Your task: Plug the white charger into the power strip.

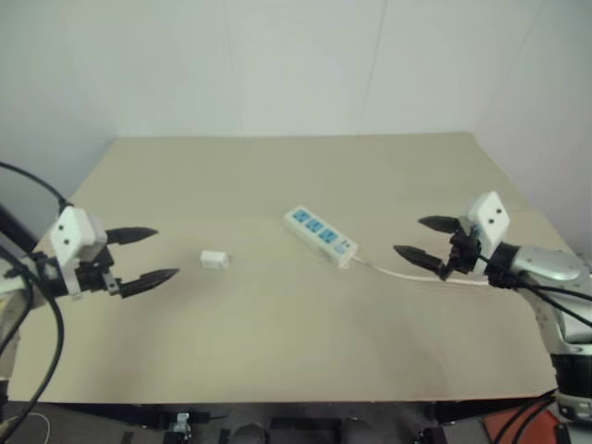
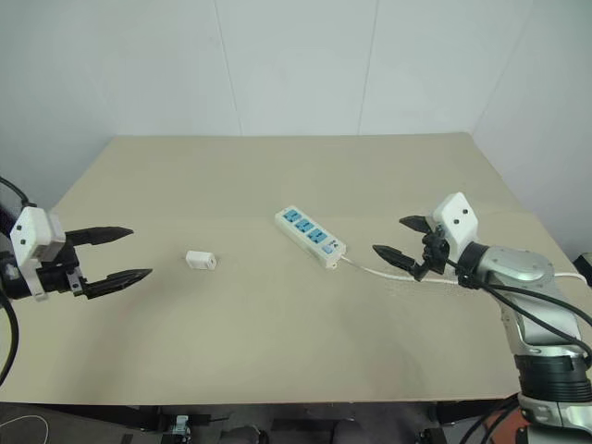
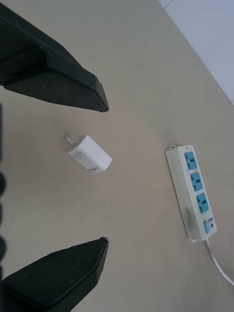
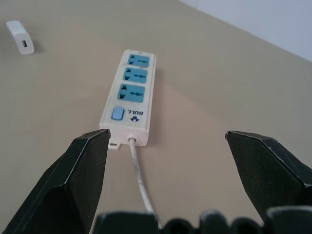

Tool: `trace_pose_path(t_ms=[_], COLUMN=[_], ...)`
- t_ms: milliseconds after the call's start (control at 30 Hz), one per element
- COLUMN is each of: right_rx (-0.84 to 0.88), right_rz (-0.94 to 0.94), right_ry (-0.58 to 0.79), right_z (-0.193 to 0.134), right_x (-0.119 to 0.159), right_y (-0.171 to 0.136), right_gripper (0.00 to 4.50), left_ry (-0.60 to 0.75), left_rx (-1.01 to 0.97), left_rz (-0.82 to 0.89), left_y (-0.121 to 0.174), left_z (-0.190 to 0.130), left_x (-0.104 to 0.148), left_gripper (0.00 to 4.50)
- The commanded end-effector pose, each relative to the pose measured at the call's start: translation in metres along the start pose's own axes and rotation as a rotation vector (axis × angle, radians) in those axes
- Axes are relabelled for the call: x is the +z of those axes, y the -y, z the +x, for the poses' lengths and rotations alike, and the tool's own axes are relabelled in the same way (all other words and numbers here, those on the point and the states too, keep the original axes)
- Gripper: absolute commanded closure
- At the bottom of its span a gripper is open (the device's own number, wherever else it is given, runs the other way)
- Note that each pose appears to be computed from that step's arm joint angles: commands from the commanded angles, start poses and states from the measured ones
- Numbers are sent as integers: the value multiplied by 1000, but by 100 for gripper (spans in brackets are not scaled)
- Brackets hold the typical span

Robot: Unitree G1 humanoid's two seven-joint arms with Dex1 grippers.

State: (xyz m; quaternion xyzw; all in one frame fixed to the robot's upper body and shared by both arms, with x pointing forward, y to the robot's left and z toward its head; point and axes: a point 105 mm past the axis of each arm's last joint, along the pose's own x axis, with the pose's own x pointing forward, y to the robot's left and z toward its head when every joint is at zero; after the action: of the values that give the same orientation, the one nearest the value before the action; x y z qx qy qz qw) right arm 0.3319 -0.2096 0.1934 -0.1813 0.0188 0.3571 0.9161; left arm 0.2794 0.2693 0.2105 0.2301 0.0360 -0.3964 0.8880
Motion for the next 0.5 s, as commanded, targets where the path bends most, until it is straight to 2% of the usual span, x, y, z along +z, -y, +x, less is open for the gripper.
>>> trace_pose_path(t_ms=[33,267,500], right_rx=[12,14,-45], right_rz=[-33,-21,56], right_ry=[20,15,84], right_z=[-2,1,30], right_x=[11,8,-4], right_y=[-2,-5,-20], right_gripper=[3,3,3], left_ry=[12,17,51], left_rx=[11,5,0], left_rz=[38,33,27], left_y=[-3,-2,0], left_z=[-4,-3,3], left_x=[9,10,15], left_gripper=[0,0,0])
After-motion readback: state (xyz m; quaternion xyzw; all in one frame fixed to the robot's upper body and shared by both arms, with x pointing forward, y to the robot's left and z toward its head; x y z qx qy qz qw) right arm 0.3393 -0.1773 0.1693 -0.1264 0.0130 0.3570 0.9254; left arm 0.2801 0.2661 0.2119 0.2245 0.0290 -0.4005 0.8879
